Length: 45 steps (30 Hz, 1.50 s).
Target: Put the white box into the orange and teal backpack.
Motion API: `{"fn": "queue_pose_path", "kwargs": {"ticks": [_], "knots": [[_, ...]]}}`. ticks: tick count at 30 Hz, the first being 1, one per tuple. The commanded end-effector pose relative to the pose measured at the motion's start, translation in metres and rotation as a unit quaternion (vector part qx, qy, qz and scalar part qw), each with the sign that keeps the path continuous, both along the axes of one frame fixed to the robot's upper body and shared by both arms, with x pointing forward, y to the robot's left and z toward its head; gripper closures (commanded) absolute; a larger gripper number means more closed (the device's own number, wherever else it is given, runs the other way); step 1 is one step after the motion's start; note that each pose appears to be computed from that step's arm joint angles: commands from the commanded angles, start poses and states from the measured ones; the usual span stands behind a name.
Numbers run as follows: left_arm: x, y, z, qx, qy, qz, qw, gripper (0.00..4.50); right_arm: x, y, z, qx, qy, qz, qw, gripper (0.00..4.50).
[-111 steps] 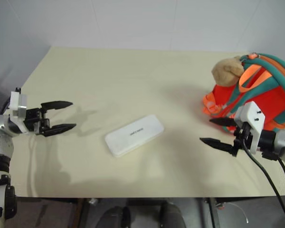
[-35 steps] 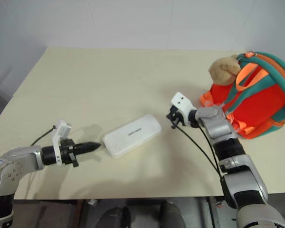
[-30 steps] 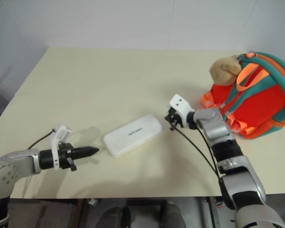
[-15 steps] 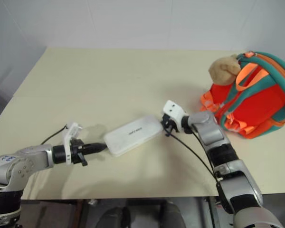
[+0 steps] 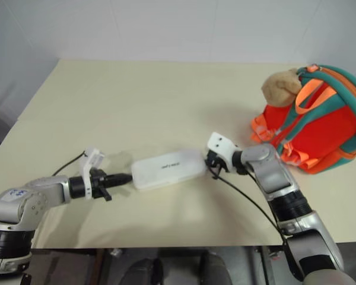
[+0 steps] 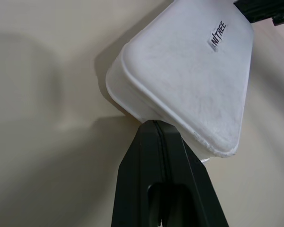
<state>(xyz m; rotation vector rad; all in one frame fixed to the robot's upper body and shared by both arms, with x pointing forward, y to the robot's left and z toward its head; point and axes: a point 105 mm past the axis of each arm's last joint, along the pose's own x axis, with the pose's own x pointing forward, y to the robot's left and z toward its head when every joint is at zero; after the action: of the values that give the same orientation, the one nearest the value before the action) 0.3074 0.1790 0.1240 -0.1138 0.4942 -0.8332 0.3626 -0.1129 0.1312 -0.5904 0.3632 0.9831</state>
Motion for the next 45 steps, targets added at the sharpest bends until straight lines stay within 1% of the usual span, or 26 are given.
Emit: {"fn": "queue_pose_path", "kwargs": {"ticks": [1, 7, 14, 24, 33, 45], "knots": [[0.001, -0.020, 0.016, -0.008, -0.035, -0.061, 0.997, 4.50, -0.019, 0.028, 0.007, 0.020, -0.003, 0.068, 0.997, 4.38], [0.005, -0.025, 0.018, 0.004, -0.040, -0.096, 0.995, 4.50, -0.030, 0.027, 0.003, 0.013, 0.004, 0.070, 0.997, 4.38], [0.012, -0.025, 0.018, 0.017, -0.042, -0.118, 0.992, 4.50, -0.042, 0.030, 0.006, 0.014, 0.007, 0.075, 0.997, 4.38], [0.014, -0.032, 0.005, 0.036, -0.030, -0.150, 0.988, 4.50, -0.057, 0.031, 0.007, 0.011, 0.012, 0.080, 0.997, 4.38], [0.013, -0.042, 0.000, 0.043, -0.024, -0.178, 0.983, 4.50, -0.055, 0.021, 0.007, 0.005, 0.013, 0.059, 0.998, 4.38], [0.015, -0.044, -0.002, 0.054, -0.021, -0.190, 0.980, 4.50, -0.055, 0.013, 0.009, -0.003, 0.012, 0.051, 0.999, 4.38]]}}
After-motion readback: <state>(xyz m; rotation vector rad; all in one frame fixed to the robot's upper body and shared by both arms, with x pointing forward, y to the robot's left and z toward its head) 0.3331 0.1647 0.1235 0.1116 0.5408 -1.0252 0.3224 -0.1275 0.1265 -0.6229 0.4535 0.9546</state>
